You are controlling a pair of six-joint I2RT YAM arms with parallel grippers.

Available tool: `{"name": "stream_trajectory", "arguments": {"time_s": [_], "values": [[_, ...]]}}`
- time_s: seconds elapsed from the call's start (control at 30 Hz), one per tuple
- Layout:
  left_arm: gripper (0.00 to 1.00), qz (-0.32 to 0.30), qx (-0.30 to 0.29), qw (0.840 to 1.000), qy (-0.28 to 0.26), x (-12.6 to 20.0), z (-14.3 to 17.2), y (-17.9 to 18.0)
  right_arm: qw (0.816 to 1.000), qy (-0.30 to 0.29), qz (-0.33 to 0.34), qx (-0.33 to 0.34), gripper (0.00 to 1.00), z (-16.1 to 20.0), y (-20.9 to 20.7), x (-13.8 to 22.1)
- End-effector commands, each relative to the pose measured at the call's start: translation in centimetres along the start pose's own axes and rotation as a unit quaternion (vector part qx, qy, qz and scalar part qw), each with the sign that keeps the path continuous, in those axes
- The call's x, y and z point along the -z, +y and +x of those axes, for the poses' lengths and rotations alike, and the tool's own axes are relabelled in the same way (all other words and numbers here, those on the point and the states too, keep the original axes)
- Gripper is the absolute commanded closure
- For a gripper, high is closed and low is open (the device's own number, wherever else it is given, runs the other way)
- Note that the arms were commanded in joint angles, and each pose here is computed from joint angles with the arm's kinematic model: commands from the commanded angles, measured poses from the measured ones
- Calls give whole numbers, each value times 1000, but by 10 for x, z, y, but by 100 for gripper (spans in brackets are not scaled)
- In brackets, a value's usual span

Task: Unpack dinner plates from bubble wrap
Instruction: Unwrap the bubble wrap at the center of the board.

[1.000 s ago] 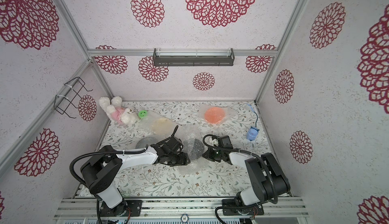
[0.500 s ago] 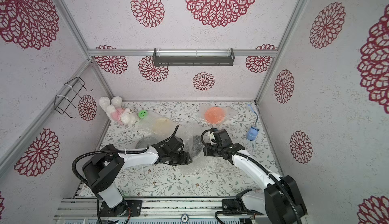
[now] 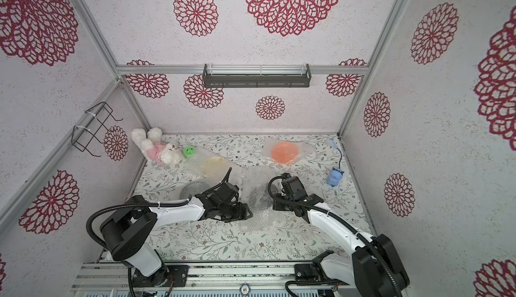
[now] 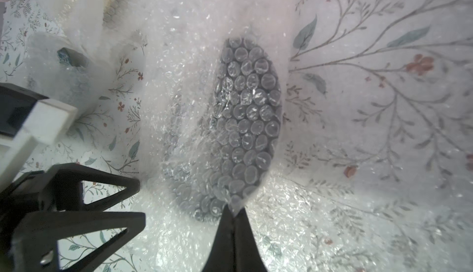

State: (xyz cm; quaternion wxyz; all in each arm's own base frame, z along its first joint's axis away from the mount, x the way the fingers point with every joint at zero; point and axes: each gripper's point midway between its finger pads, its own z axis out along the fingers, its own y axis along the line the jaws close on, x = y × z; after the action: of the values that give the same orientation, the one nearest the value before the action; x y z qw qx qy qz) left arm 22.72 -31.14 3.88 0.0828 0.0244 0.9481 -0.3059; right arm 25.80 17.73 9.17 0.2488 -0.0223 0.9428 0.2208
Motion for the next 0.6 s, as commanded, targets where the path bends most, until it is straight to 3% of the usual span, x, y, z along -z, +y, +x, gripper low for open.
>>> {"name": "stream_trajectory", "arguments": {"time_s": [0.0,0.13,0.2,0.33,0.4,0.57], "values": [[22,22,-10,1000,-18,26,-9,-13,996,-37,-80,-21,100,-14,28,5],[21,20,-27,999,-42,52,-21,-24,998,-46,-32,-25,98,-16,8,6],[20,10,-48,998,-47,60,-24,-29,998,-49,-23,-23,81,-17,4,8],[20,-32,-79,996,-34,62,-17,-25,998,-29,-33,-39,69,-13,-8,9],[20,-43,-95,994,-28,60,-10,-26,996,-10,-67,-49,55,-7,-6,8],[14,-87,-162,983,-11,50,6,-26,995,26,-68,-71,37,18,-18,4]]}}
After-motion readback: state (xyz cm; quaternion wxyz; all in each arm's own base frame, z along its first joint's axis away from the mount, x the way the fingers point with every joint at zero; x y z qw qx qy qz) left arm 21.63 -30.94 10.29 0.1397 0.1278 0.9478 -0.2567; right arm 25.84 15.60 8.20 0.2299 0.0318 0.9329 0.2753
